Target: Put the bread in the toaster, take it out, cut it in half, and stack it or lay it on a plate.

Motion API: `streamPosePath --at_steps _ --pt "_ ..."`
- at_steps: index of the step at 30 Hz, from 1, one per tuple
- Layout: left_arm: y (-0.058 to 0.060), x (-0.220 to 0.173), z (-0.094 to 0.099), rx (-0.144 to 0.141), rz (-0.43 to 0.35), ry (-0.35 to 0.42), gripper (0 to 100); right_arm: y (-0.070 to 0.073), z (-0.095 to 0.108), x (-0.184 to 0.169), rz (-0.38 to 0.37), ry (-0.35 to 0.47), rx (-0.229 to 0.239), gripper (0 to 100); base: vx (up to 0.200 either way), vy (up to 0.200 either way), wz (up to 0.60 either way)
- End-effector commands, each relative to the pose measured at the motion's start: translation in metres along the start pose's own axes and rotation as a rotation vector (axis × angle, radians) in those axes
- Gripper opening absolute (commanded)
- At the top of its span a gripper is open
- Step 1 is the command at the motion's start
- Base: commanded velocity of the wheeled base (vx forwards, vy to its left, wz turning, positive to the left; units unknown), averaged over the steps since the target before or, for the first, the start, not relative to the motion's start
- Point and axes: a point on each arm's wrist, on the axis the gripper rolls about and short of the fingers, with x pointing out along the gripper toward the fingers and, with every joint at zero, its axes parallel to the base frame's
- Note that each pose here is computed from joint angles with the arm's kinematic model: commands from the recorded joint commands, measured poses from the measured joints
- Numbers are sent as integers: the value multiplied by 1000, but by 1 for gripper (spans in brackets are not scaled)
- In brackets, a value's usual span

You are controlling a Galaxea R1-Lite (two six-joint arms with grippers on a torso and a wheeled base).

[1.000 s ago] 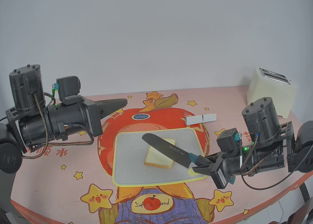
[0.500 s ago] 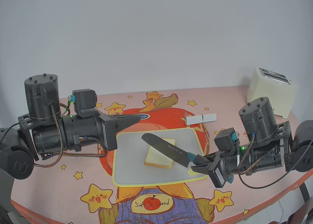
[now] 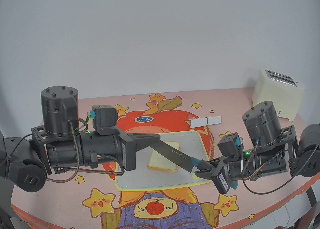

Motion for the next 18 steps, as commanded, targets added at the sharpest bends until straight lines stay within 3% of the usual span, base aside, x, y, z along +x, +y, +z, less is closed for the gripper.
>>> streamPosePath --at_steps 1,6,12,15,18 --pt "-2 12 -9 -7 -20 41 0 0 -1 1 2 5 1 0 0 0 0" --pt "3 23 -14 -11 -18 48 0 1 -1 -1 5 1 -4 0 0 0 0" --pt "9 43 -13 38 -39 -84 0 1 -1 1 2 4 -2 0 0 0 0" --pt "14 58 -18 48 -37 -124 0 1 -1 1 0 4 -2 0 0 0 0" --pt "12 70 -21 26 -20 -163 0 1 0 0 0 1 -3 0 0 0 0"
